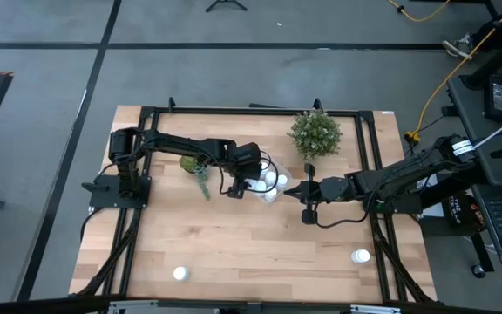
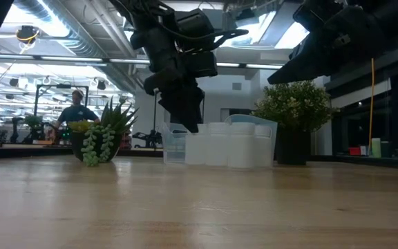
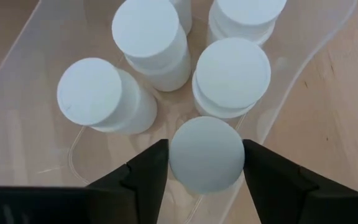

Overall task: Pick and place pill bottles into a basket
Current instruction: Put the top left pill bottle into the transparent bin, then put the left pill bottle into the transparent bin

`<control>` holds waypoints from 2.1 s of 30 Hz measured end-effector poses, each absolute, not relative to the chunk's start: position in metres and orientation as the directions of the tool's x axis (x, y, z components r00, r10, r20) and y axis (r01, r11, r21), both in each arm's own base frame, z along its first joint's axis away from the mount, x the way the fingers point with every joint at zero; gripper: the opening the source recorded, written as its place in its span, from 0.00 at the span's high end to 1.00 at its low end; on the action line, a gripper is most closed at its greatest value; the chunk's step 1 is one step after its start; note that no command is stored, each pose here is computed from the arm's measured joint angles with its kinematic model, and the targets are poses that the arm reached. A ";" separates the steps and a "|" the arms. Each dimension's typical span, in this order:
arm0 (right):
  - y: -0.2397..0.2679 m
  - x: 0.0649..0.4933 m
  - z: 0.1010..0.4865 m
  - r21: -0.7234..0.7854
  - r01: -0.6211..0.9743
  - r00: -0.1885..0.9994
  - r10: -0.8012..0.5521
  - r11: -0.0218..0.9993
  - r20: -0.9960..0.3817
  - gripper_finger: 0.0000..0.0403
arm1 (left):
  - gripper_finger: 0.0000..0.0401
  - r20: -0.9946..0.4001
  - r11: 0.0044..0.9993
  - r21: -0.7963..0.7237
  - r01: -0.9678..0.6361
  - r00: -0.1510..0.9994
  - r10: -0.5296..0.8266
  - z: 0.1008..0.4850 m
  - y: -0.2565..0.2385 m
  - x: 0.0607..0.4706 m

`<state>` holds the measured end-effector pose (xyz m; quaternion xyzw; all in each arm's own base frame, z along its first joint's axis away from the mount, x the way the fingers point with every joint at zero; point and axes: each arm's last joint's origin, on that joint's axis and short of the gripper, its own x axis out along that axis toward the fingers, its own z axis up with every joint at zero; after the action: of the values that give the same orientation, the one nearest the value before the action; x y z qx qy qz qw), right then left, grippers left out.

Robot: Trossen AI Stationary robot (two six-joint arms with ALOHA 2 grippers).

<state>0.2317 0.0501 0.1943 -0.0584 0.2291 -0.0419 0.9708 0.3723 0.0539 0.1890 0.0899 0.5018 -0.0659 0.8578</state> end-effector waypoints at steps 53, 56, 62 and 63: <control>0.049 0.227 0.185 -0.153 0.026 0.893 -0.092 0.988 -0.440 0.99 | 0.94 -0.829 0.958 0.176 0.228 0.559 0.019 0.326 -0.017 0.319; 0.050 0.228 0.187 -0.149 0.028 0.902 -0.090 0.988 -0.422 0.99 | 0.99 -0.820 0.967 0.138 0.215 0.572 -0.010 0.324 -0.026 0.306; 0.050 0.228 0.187 -0.142 0.025 0.903 -0.083 0.990 -0.421 0.99 | 0.99 -0.830 0.985 0.057 0.165 0.556 -0.045 0.296 -0.053 0.277; 0.050 0.228 0.187 -0.139 0.025 0.904 -0.082 0.990 -0.421 0.99 | 1.00 -0.832 0.985 0.061 0.159 0.553 -0.038 0.291 -0.056 0.272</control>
<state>0.2284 0.0499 0.1875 -0.0652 0.2179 -0.0275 0.9734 0.2718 -0.0562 0.2913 0.0646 0.4694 -0.0559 0.8788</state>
